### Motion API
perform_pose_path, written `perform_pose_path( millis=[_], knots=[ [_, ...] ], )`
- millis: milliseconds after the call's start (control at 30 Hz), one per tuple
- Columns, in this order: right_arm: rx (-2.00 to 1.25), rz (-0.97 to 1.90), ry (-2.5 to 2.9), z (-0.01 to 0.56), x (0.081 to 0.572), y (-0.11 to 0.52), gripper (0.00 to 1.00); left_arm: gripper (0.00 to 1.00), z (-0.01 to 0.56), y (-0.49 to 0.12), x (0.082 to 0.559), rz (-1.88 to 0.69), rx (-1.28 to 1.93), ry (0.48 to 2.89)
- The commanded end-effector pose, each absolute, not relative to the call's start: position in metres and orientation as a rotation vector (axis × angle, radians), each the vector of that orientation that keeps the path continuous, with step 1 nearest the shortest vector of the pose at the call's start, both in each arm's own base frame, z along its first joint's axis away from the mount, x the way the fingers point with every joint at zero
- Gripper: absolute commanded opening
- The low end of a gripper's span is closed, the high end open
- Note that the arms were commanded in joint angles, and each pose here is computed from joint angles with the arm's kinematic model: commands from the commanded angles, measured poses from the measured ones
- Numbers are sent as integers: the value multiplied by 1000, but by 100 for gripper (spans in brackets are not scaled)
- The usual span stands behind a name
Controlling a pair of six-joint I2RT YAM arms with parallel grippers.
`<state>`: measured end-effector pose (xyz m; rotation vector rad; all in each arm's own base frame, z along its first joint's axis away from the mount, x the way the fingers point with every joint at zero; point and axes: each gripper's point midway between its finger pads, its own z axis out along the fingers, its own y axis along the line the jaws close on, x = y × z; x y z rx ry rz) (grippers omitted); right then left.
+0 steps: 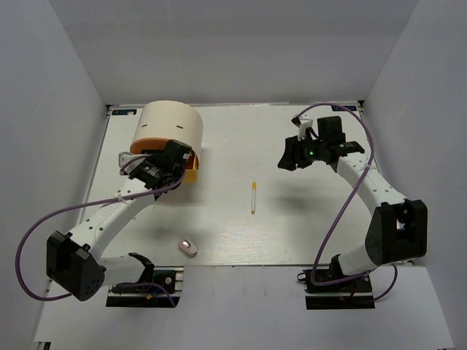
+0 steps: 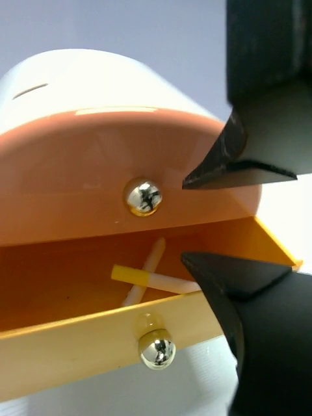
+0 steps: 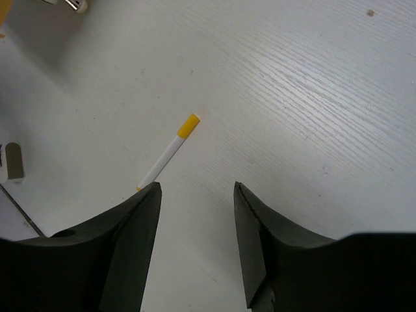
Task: Sort the stationery into containers
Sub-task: Place the stationery into the container, then grab a piece of stationery with the right arm
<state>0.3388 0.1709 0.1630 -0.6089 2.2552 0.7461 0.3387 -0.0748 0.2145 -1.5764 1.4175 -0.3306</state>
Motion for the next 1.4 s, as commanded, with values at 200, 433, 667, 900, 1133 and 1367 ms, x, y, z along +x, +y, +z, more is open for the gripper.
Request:
perform_pose_path(
  millis=[200,433,667,900,1133,1367],
  knots=[
    [-746,863,2356,146,328,209,29,79,306,-112,323,-589,-996,1652],
    [-767,714,2498,112,318,234,37,91,256,-144,280,-585,-565,2025],
    [-675,590,2622,83,313,254,60,93,194,-156,240,-709,-462,2140],
    [-618,429,2710,47,310,258,62,95,190,-133,221,-690,-512,2075],
    [-580,178,2707,27,325,257,53,95,175,-119,207,-639,-569,2108],
    [-605,154,2739,16,316,256,33,95,156,-106,198,-585,-637,2128]
  ],
)
